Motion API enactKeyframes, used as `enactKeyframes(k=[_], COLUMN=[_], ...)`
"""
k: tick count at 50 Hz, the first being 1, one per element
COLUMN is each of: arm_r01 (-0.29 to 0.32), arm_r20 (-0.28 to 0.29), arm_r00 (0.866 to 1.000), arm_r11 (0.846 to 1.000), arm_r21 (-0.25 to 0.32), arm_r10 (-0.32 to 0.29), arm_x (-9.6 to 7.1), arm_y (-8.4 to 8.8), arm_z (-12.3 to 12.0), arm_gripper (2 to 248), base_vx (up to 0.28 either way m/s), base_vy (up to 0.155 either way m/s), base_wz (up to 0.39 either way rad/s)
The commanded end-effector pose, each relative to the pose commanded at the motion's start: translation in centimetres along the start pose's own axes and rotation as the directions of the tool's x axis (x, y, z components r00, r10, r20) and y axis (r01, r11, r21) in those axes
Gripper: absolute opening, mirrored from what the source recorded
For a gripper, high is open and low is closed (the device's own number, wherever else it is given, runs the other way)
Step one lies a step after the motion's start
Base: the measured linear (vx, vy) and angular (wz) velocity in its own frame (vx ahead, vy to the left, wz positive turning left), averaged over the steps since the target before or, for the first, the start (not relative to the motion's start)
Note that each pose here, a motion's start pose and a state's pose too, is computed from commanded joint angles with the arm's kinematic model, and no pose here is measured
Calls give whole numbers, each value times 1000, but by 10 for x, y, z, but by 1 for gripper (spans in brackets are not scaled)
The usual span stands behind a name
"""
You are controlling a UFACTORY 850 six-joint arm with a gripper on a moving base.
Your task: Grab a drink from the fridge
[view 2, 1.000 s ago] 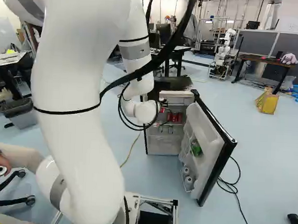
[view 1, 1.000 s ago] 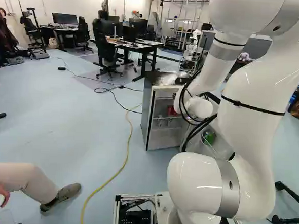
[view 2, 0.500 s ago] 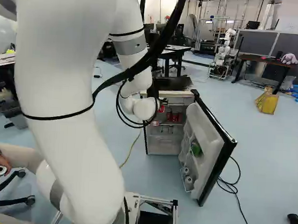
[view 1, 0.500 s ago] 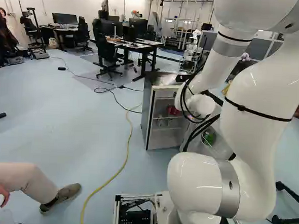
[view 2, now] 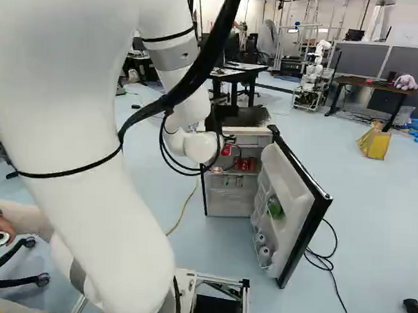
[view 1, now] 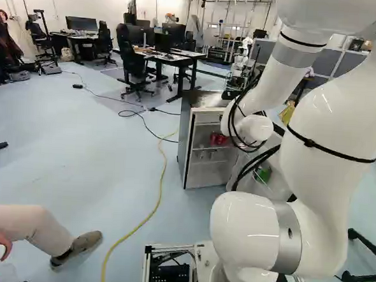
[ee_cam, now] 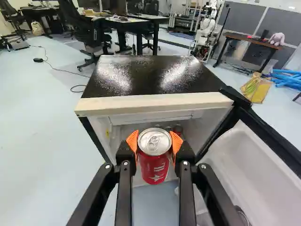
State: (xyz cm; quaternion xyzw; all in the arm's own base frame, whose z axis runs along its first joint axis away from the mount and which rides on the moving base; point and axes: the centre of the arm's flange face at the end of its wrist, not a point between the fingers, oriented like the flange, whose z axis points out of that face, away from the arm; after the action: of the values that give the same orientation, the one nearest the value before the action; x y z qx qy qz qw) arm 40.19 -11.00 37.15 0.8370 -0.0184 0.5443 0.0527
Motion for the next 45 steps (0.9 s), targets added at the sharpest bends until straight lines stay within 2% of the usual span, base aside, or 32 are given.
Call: enactKeyframes(k=[15, 45], arm_r01=[6, 20], arm_r20=[-19, -91], arm_r00=[1000, 996], arm_r11=[1000, 1000], arm_r21=[-6, -14], arm_r10=[-6, -21], arm_x=[12, 41], arm_y=[0, 1], arm_z=[-9, -18], arm_gripper=[93, 93], base_vx=[0, 0], base_vy=[0, 0], base_wz=[0, 0])
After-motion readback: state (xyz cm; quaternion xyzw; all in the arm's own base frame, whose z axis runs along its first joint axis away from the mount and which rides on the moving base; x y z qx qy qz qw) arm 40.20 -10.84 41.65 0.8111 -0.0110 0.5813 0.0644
